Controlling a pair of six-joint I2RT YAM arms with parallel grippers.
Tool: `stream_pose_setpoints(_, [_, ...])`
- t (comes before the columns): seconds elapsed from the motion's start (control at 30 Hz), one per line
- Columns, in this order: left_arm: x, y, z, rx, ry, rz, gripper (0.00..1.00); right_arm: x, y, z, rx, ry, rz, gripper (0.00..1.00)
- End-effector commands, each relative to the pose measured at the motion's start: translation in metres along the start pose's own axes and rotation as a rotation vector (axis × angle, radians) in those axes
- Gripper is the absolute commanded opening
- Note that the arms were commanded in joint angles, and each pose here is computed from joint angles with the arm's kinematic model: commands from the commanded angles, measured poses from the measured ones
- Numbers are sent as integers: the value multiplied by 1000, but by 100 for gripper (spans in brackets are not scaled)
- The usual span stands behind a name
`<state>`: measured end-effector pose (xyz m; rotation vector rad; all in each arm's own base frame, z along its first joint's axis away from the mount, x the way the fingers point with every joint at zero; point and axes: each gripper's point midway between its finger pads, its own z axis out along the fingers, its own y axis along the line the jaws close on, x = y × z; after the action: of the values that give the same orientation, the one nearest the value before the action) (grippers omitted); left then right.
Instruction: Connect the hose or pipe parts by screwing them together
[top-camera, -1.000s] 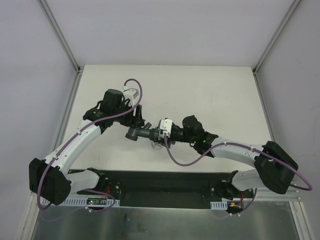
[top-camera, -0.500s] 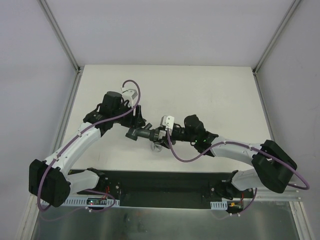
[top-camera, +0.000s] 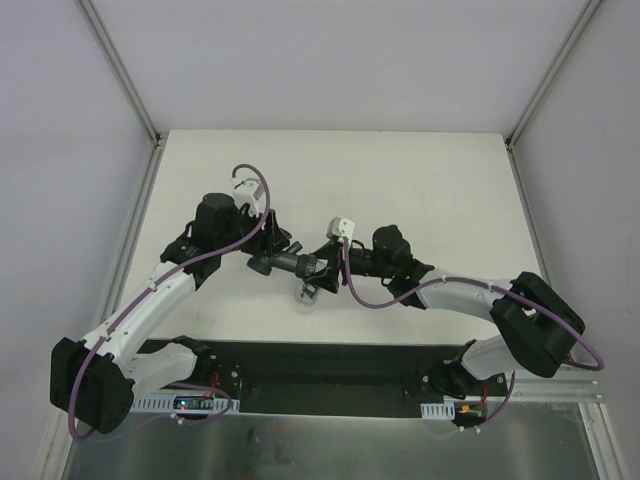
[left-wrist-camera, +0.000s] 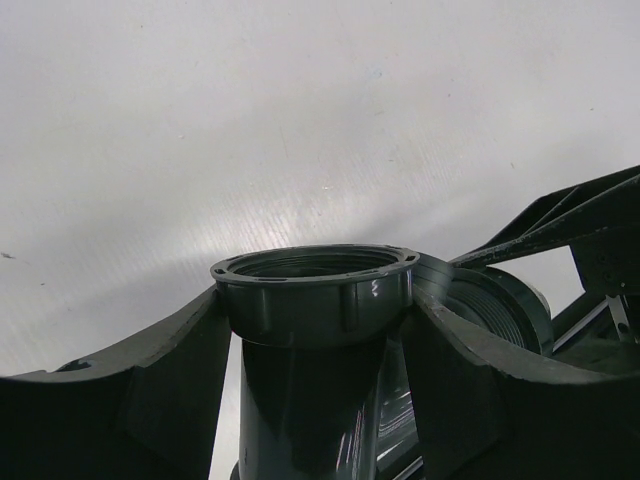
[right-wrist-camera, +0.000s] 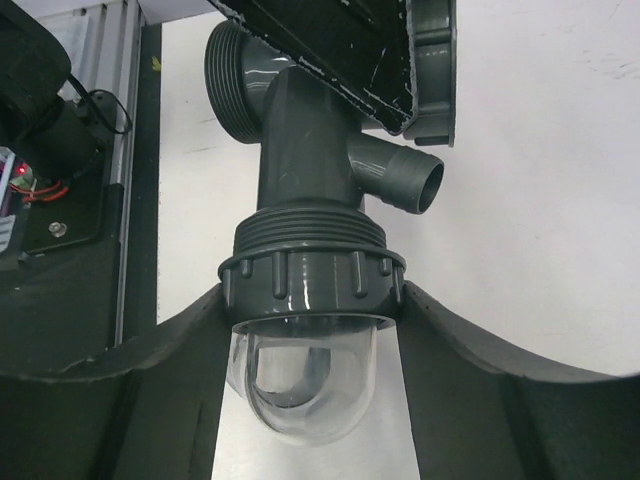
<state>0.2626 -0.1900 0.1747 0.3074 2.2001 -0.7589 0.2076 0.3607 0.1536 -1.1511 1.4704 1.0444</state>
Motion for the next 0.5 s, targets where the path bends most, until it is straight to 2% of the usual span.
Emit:
stream_pose_setpoints(0.0, [12, -40, -7, 190, 33, -60, 0, -88, -26, -3, 76, -322, -34, 11])
stream_pose_setpoints(0.47, [8, -48, -6, 264, -70, -56, 0, -96, -35, -8, 27, -416, 133, 9])
